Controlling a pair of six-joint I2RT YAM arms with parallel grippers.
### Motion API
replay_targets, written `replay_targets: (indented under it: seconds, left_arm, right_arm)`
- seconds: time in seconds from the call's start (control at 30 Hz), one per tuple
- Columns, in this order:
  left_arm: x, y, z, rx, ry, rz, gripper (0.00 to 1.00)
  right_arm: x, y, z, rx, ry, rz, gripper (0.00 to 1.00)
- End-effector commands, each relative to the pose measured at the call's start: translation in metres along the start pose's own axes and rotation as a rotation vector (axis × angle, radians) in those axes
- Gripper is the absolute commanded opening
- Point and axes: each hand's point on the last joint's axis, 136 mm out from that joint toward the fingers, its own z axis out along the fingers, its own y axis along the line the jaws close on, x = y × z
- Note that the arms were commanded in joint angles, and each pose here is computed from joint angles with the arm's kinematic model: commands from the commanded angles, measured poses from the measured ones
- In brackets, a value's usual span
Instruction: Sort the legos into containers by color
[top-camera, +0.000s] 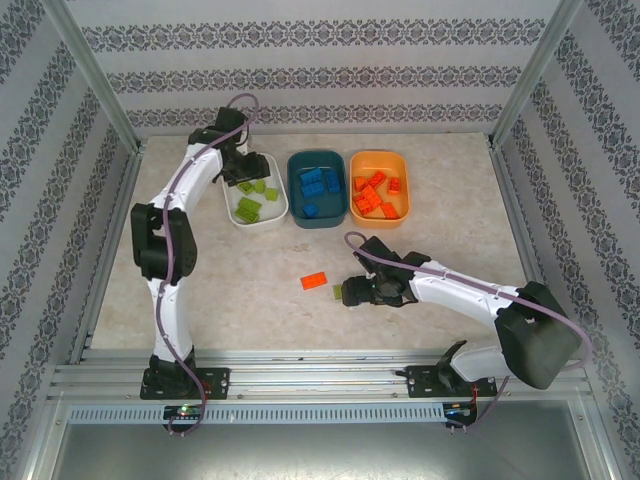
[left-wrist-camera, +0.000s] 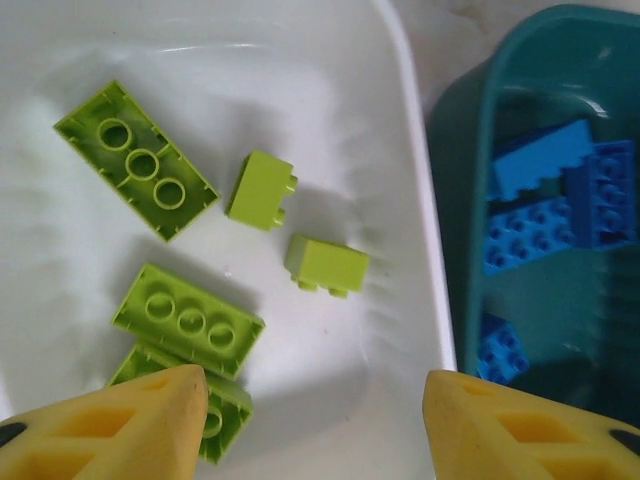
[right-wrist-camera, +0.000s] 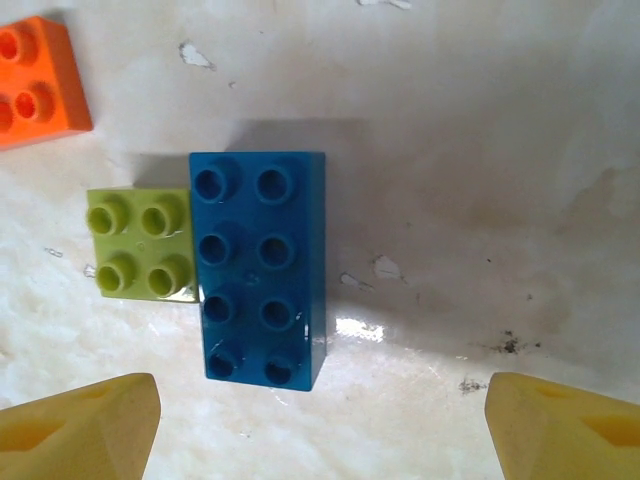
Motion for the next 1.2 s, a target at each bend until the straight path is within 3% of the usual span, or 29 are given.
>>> replay_targets:
  seconds: [0.0, 0.23, 0.5, 0.83, 1.17]
  left_arm:
    - [-0.001, -0.012, -0.049, 0.076, -0.071, -0.006, 0.6]
    - [0.041, -0.021, -0.1, 0.181, -0.134, -0.017, 0.63]
    - [0.102, -0.019, -0.135, 0.24, -0.135, -0.011, 0.67]
    - [0.171, -0.017, -0.14, 0.29, -0.077, -0.025, 0.7]
    - [0.194, -0.005, -0.122, 0.28, -0.032, -0.056, 0.73]
  right_arm:
    - [-0.005, 0.005, -0.005, 0.016, -0.02, 0.002, 0.85]
    - [-0.003, 0.013, -0.007, 0.009, -0.025, -0.013, 0.85]
    - [-0.008, 0.015, -0.007, 0.031, -0.027, -0.046, 0.84]
    - [-0.007, 0.009, 0.012, 0.114, 0.056, -0.13, 0.7]
    - [-0.008, 0.003, 0.031, 0.164, 0.088, -0.144, 0.57]
